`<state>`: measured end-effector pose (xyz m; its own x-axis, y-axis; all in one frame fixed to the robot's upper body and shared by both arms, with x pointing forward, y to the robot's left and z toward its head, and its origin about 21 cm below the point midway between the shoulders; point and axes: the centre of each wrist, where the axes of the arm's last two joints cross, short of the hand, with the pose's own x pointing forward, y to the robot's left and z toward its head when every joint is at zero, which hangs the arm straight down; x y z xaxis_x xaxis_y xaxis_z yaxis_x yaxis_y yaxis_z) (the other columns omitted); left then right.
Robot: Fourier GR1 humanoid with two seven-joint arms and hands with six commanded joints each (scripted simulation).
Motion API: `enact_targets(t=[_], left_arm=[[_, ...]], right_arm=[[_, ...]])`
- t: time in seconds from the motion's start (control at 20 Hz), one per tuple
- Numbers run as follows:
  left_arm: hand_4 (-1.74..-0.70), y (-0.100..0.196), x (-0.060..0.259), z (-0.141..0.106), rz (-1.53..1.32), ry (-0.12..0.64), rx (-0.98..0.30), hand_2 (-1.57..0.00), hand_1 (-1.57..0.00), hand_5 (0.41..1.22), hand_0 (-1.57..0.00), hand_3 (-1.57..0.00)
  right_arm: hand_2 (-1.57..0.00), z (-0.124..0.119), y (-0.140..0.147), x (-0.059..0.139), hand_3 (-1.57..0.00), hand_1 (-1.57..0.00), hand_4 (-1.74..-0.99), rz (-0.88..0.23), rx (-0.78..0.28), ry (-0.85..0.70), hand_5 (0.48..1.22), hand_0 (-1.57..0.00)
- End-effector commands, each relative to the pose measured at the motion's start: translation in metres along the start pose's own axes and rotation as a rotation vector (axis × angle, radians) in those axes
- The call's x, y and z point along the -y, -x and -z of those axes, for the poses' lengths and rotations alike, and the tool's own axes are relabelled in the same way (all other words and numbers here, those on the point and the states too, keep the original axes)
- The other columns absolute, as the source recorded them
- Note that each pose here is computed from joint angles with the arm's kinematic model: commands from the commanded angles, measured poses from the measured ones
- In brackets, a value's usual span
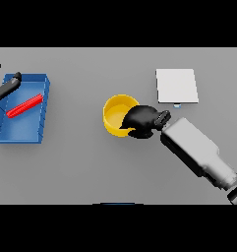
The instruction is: Pick up the red beaker and tilt it to pour out 1 green nut into yellow bowl. Pick up the yellow bowl and place it on the metallic measuring scale.
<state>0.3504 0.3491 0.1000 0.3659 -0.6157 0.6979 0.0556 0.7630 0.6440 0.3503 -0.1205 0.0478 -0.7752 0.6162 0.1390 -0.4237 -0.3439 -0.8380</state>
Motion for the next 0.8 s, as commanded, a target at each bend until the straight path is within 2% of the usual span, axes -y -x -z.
enact_targets(t=[0.0,0.15,0.3,0.65,0.75], left_arm=[[-0.78,-0.004,0.0,0.001,0.007,0.001,0.006,0.0,0.0,0.712,0.0,0.0],[-0.78,-0.004,-0.002,0.001,0.012,-0.001,0.002,0.0,0.0,0.71,0.0,0.0],[-0.79,-0.002,-0.006,-0.002,-0.001,0.006,0.018,0.0,0.0,0.704,0.0,0.0],[-0.78,-0.002,-0.004,-0.001,0.009,0.001,0.024,0.0,0.0,0.702,0.0,0.0],[-0.78,-0.005,-0.004,0.001,-0.005,0.012,0.031,0.0,0.0,0.702,0.0,0.0]], right_arm=[[-1.19,0.0,-0.001,-0.001,-1.03,-1.27,-1.637,0.005,-0.01,-0.004,1.152,-1.28],[-1.32,-0.003,-0.001,0.003,-1.13,-1.41,-1.688,0.007,-0.02,-0.024,1.186,-1.42],[-1.36,-0.007,0.0,0.007,-1.2,-1.49,-1.714,0.011,-0.027,-0.01,1.203,-1.49],[-1.49,-0.035,0.001,0.04,-1.15,-1.55,-1.735,0.018,-0.065,0.018,1.217,-1.55],[-1.43,-0.045,0.006,0.045,-1.22,-1.56,-1.737,0.002,-0.122,0.036,1.219,-1.56]])
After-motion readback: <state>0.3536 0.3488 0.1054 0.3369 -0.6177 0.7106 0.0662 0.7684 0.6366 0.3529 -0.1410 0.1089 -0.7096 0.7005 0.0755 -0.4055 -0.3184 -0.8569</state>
